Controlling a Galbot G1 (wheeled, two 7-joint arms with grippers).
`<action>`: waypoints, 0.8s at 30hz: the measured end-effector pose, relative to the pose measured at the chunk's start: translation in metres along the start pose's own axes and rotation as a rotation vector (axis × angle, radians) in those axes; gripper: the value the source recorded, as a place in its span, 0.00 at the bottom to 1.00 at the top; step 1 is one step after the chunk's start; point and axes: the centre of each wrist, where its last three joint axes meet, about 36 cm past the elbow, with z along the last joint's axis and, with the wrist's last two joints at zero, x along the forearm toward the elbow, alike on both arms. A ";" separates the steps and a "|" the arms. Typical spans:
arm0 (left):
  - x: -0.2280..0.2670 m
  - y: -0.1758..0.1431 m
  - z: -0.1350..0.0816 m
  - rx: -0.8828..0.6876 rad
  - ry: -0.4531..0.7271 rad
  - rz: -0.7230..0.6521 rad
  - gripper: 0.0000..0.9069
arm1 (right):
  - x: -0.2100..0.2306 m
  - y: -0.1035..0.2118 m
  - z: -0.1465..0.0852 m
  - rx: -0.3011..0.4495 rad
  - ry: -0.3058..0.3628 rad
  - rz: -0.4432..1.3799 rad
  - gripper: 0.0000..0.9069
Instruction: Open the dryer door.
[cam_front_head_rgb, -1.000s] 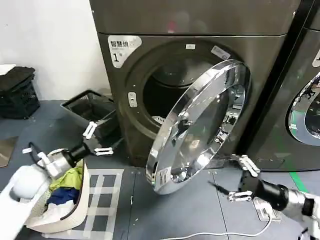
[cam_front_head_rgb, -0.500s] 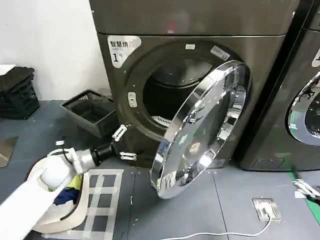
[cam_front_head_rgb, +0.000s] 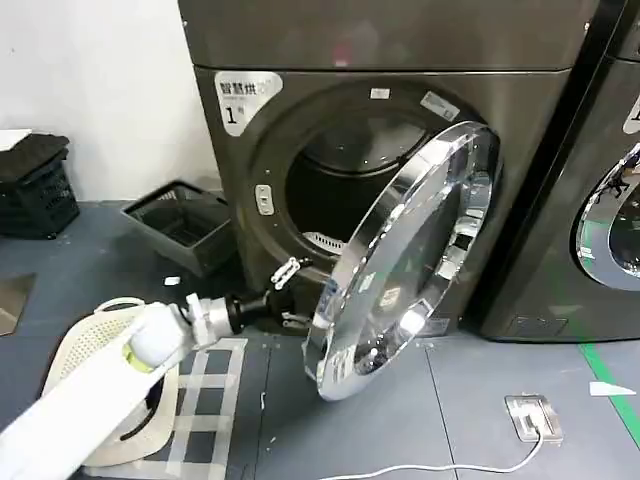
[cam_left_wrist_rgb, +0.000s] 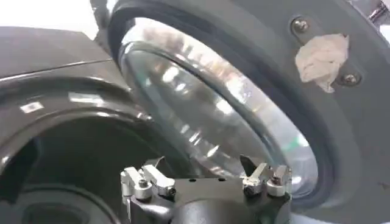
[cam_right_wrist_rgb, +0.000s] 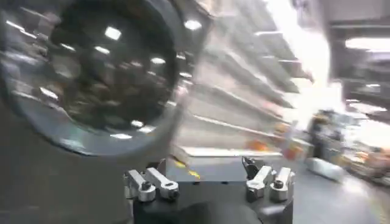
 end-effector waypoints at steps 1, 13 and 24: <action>-0.004 -0.001 0.001 0.000 -0.004 0.006 1.00 | 0.000 -0.005 0.000 0.009 0.016 0.025 1.00; -0.067 -0.005 0.001 0.010 -0.088 0.068 1.00 | 0.007 -0.072 0.031 0.132 0.030 0.306 1.00; -0.126 -0.004 -0.003 0.009 -0.144 0.128 1.00 | 0.021 -0.116 0.049 0.179 0.063 0.429 1.00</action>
